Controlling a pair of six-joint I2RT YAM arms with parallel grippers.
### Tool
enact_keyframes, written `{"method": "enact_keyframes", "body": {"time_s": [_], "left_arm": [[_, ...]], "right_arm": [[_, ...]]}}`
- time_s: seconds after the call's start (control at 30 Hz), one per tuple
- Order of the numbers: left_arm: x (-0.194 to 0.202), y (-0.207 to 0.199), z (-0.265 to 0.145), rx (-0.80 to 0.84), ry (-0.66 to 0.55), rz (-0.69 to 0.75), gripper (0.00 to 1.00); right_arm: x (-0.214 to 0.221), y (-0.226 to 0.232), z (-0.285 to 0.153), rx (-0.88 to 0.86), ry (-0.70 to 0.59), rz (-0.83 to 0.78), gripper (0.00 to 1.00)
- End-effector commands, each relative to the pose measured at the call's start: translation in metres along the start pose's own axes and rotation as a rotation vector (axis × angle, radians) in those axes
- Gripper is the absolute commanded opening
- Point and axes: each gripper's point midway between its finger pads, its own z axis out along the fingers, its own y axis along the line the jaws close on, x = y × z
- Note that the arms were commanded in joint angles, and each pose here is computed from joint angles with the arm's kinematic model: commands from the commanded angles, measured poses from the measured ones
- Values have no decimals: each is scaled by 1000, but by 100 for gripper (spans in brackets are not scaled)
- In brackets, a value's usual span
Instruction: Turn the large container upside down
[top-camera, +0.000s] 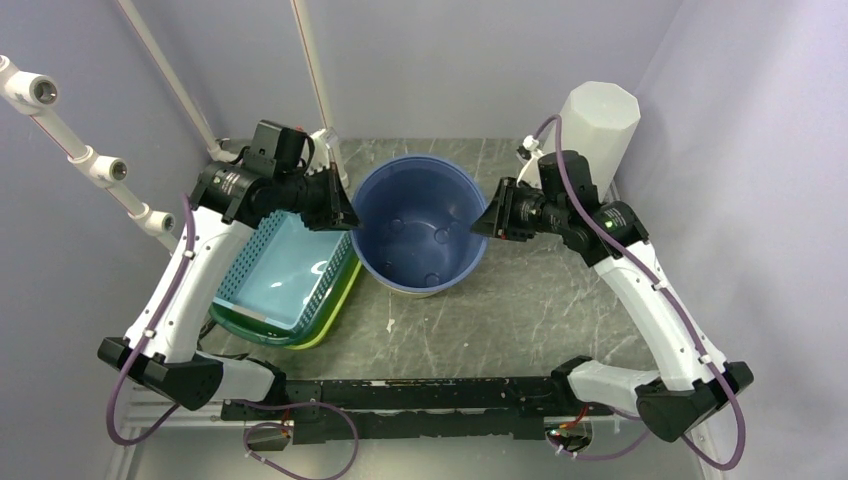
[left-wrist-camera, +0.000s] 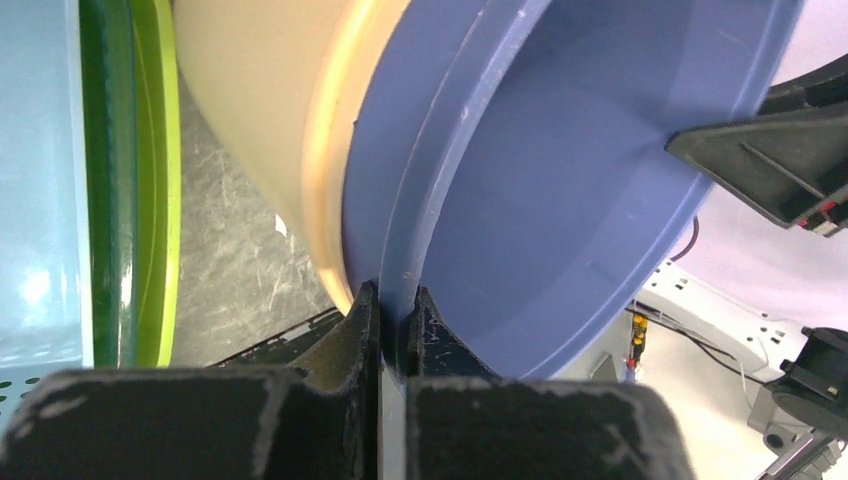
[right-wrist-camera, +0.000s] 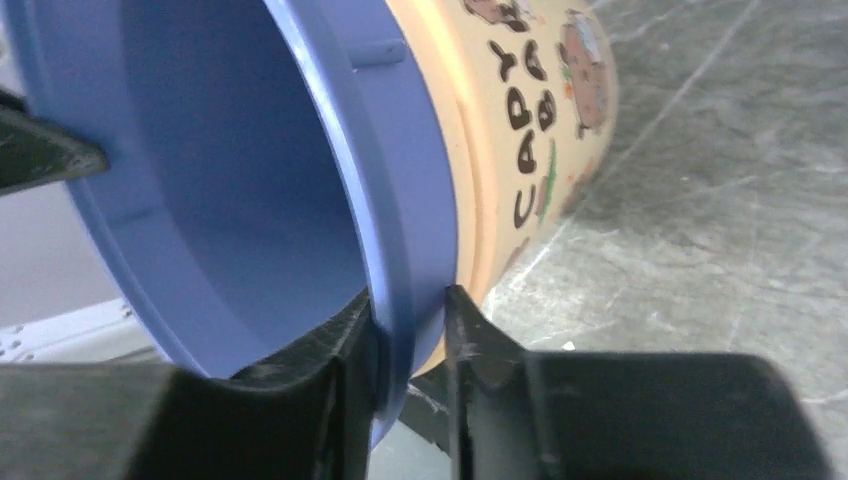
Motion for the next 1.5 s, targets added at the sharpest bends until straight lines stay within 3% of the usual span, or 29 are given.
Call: {"method": "enact_keyframes", "body": {"time_s": [0.0,0.07,0.17,0.37,0.47,0.57,0.7,0.87,1.0,1.23,1.47], "left_arm": [[-17,-63,-11,285,-56,103,3],[-15,-63,-8,273,-50,110,2],[-13,-60,-5,248,-45,113,3],[-13,-59,-3,239,-38,114,3],[-12,-60,0,241,-27,119,3],[-13,-57,2,215,-26,118,3],[-13,-56,3,213,-29,117,3],[-10,-60,8,240,-12,116,3],[-7,-74,14,319,14,112,3],[-4,-92,18,408,31,100,3],[1,-98,26,445,51,88,5]], "right_arm": [[-7,30,-9,-54,-32,-71,20],[-7,32,-8,-30,-32,-83,18],[-6,16,-9,108,-30,-92,35],[-10,15,-18,148,-44,-109,36],[-7,23,-15,114,-24,-120,29],[0,22,-12,165,0,-144,39],[-1,15,-10,218,-15,-148,41],[0,45,-7,58,-25,-131,14],[12,69,4,-94,21,-91,9],[17,50,15,-9,23,-76,24],[21,52,28,-21,48,-62,30]]}}
